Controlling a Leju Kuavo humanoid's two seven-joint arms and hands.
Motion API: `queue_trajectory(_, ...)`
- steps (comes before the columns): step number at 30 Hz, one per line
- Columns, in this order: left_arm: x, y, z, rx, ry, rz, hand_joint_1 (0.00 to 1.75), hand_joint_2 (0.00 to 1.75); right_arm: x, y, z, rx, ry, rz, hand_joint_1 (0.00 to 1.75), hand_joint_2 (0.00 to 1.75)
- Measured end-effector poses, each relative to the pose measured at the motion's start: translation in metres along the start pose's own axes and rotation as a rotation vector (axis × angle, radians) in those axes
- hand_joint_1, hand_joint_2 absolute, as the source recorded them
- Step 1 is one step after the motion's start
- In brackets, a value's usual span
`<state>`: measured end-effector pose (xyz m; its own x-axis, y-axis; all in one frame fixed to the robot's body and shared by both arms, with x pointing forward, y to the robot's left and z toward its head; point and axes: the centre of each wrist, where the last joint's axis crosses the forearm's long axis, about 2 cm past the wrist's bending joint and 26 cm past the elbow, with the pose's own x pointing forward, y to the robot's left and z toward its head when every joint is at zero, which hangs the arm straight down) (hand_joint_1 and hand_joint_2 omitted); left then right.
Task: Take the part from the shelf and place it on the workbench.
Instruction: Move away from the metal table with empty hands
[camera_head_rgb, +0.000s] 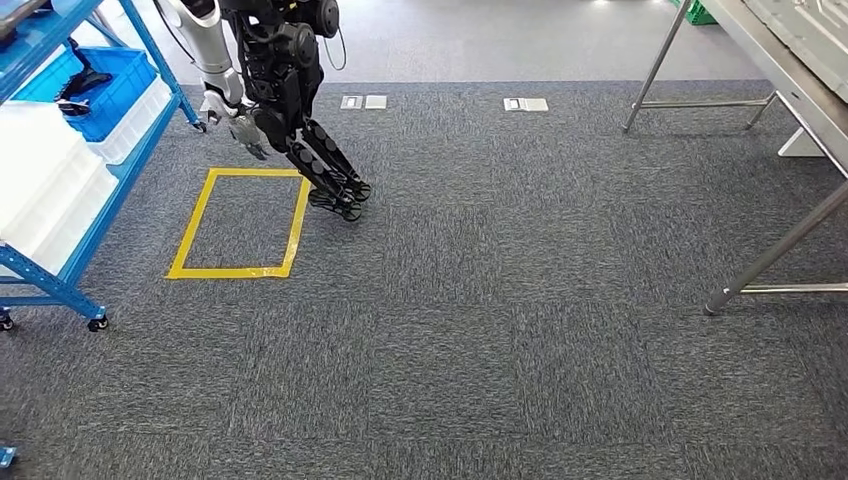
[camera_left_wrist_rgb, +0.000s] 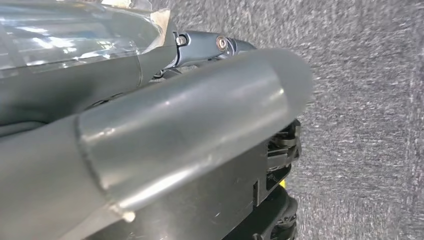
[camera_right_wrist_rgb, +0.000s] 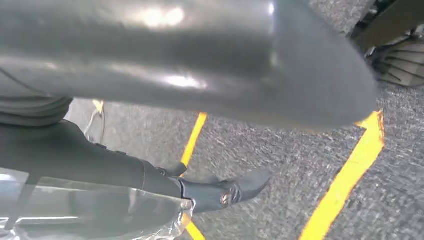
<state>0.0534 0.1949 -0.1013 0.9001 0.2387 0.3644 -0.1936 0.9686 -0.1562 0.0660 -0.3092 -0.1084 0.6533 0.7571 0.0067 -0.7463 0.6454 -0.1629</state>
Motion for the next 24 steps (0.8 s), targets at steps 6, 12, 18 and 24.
queue_trajectory(6,0.003,0.000,-0.001,0.001,-0.010,0.006,0.00,1.75,0.000,-0.002,0.000,-0.003,0.000,0.014,0.00,0.00)
queue_trajectory(12,0.003,0.003,-0.001,0.001,-0.018,0.006,0.00,1.75,0.006,-0.007,0.000,-0.012,-0.008,0.027,0.00,0.00)
queue_trajectory(18,0.004,0.001,-0.001,-0.023,-0.021,0.042,0.00,1.75,0.011,-0.011,0.001,-0.019,-0.017,0.031,0.00,0.00)
queue_trajectory(24,0.004,0.000,-0.001,-0.035,-0.022,0.070,0.00,1.75,0.008,-0.010,0.000,-0.014,-0.010,0.037,0.00,0.00)
